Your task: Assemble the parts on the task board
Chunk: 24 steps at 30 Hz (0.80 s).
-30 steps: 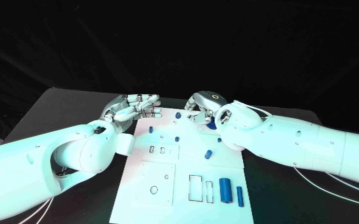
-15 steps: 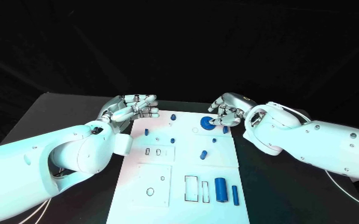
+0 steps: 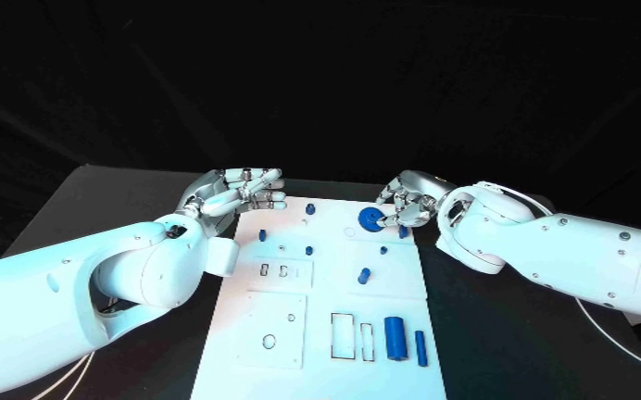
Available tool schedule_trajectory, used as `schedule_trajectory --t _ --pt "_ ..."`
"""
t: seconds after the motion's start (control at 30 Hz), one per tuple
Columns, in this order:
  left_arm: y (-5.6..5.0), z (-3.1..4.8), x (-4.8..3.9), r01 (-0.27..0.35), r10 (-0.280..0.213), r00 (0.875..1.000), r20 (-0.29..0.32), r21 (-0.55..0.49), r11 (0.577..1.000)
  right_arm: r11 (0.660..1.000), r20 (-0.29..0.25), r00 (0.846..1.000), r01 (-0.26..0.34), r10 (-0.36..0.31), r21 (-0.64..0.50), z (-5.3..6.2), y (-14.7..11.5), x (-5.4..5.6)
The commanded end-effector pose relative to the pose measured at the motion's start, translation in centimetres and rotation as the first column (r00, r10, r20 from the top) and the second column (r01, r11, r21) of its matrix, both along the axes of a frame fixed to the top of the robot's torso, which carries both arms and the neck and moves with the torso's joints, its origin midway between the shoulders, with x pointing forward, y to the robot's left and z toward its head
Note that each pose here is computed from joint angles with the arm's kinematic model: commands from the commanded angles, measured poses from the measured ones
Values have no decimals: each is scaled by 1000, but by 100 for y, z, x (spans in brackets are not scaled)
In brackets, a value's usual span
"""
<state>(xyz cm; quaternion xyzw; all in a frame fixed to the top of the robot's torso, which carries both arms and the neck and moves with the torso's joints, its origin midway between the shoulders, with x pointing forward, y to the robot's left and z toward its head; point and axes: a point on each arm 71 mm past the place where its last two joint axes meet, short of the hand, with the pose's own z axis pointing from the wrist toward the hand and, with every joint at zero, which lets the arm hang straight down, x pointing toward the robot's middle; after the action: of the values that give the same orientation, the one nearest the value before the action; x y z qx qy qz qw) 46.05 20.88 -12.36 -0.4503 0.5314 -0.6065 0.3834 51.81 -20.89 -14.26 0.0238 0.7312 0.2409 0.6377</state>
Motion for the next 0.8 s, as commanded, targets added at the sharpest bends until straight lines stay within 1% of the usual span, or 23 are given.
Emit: schedule_trajectory --t 0.03,0.4,0.8 --pt "-27 22 -8 22 -22 1000 11 -6 1000 1000 -40 999 2 -3 -19 -43 24 17" --pt "-20 25 -15 21 -21 1000 11 -6 1000 999 -54 998 11 -13 -35 -86 70 94" --pt "-20 26 -17 22 -22 1000 11 -6 1000 999 -68 998 14 -18 -49 -113 86 135"
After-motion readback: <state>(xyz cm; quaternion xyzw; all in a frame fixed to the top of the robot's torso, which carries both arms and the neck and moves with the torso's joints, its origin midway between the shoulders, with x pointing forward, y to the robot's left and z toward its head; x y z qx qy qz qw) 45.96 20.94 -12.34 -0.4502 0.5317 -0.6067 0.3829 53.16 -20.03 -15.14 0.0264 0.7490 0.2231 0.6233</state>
